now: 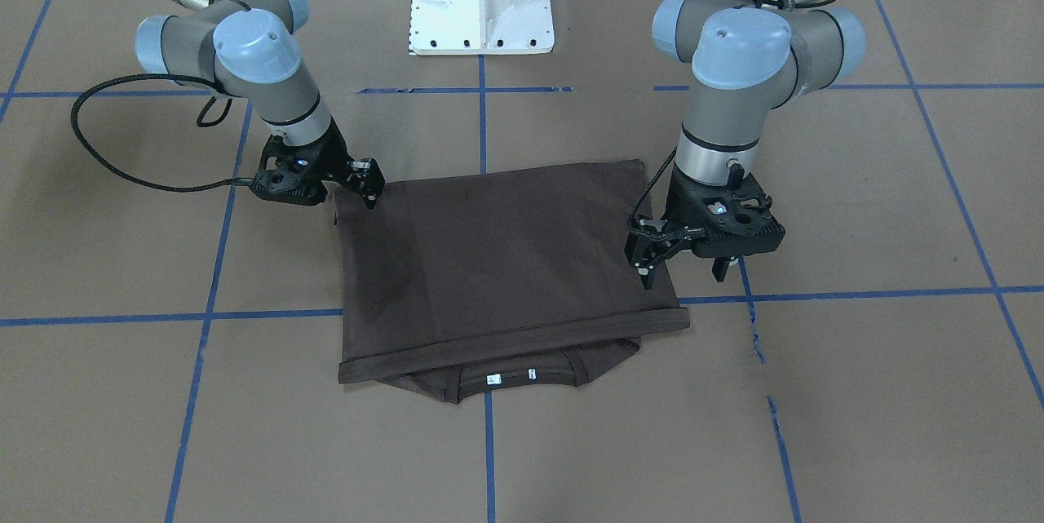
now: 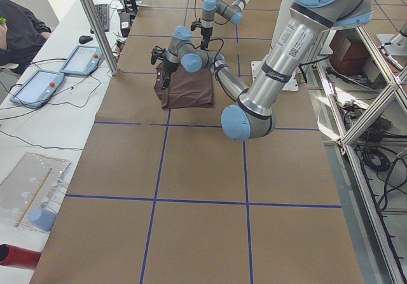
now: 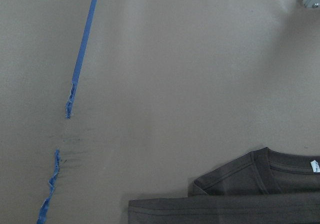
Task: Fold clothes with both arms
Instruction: 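Move the right gripper to the folded shirt's side edge and grasp it, then drag the folded shirt with the right gripper toward the robot, rotating it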
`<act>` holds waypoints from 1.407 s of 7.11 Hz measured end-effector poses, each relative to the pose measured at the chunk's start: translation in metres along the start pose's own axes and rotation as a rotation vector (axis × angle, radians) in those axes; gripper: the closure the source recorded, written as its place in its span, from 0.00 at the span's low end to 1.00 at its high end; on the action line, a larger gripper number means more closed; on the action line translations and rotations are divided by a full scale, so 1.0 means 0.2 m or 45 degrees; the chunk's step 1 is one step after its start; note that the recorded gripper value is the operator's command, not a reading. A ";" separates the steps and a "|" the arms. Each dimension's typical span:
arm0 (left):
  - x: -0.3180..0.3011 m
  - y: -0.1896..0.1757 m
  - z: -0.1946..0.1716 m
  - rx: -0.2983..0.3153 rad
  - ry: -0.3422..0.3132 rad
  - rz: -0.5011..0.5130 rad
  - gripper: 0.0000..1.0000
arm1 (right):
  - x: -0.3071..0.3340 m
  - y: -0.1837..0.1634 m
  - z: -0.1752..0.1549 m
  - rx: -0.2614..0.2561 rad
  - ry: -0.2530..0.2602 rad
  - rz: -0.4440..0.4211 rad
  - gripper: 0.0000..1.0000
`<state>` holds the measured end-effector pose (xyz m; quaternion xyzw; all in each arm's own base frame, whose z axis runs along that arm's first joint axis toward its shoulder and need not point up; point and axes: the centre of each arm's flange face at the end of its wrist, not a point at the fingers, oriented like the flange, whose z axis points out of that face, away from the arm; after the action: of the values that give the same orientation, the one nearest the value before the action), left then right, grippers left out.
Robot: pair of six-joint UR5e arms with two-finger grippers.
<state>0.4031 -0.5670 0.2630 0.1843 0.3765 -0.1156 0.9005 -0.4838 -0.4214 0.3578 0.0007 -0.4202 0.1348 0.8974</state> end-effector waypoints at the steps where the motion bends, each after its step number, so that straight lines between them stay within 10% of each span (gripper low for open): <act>1: 0.00 0.00 0.00 0.002 0.001 0.000 0.00 | 0.01 -0.01 0.01 0.005 0.006 -0.002 1.00; 6: 0.00 0.00 -0.01 0.003 0.001 -0.002 0.00 | 0.10 0.04 -0.03 -0.014 0.005 -0.040 1.00; 10: 0.02 0.00 -0.04 0.008 0.016 -0.028 0.00 | 0.66 0.68 -0.27 -0.139 0.086 -0.197 1.00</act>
<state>0.4008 -0.5639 0.2563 0.1839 0.3838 -0.1254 0.8962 -0.3955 -0.2525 0.4076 -0.0202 -0.3951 0.0420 0.9175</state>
